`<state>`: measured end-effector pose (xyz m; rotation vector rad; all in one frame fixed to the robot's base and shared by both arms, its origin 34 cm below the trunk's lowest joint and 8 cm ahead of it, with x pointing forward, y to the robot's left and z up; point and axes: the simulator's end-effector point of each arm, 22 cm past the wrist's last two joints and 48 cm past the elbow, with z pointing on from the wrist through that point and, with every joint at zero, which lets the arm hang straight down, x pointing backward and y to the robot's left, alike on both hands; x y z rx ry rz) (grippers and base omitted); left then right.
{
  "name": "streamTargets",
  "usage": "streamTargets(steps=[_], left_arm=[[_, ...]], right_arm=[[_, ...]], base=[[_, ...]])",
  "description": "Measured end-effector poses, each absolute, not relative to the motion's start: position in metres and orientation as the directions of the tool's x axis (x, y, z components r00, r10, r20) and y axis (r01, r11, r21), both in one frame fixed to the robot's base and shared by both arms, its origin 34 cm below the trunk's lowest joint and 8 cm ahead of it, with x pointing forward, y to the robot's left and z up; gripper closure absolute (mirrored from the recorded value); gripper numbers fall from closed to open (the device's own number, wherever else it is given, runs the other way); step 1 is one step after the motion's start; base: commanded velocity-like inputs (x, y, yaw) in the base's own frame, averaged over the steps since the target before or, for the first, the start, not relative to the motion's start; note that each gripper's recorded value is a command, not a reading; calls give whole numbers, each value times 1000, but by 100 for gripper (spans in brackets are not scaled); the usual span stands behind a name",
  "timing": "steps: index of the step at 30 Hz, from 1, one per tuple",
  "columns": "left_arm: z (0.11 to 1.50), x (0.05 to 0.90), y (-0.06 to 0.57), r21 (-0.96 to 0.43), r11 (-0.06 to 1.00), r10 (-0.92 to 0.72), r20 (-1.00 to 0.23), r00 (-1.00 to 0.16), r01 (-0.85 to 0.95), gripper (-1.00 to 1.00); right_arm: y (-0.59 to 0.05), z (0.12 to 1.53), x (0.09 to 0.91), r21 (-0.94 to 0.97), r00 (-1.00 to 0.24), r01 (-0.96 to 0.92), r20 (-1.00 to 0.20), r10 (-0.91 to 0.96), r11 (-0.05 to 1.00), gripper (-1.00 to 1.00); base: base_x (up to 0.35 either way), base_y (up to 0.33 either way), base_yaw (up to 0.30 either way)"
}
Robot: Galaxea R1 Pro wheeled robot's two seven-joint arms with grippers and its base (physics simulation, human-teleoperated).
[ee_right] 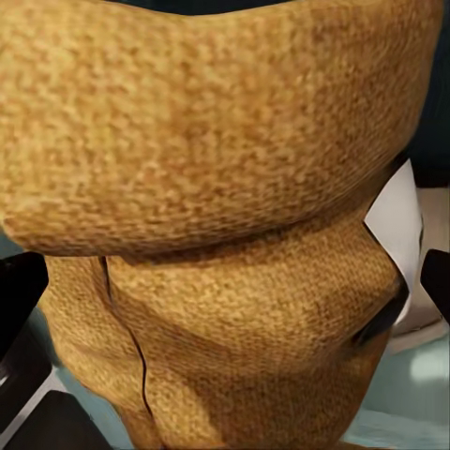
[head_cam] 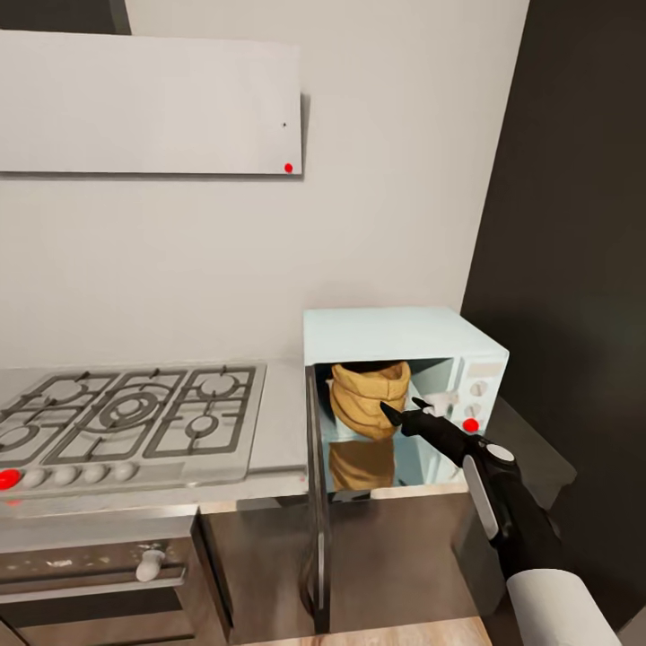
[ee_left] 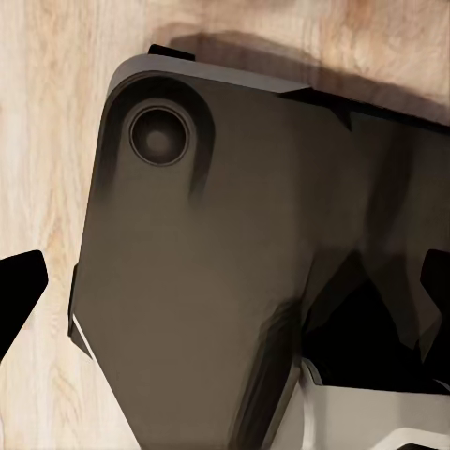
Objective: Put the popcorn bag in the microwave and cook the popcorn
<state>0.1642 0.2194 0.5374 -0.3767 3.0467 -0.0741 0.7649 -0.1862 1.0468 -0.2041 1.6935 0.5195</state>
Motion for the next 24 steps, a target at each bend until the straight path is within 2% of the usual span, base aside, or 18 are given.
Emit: streamTargets(steps=[24], left_arm=[[537, 164, 219, -56, 969, -246, -64, -967, -242, -100]], right_arm=[[-184, 1046, 765, 226, -197, -418, -968, 155, 880, -100]], base=[[89, 0, 0]])
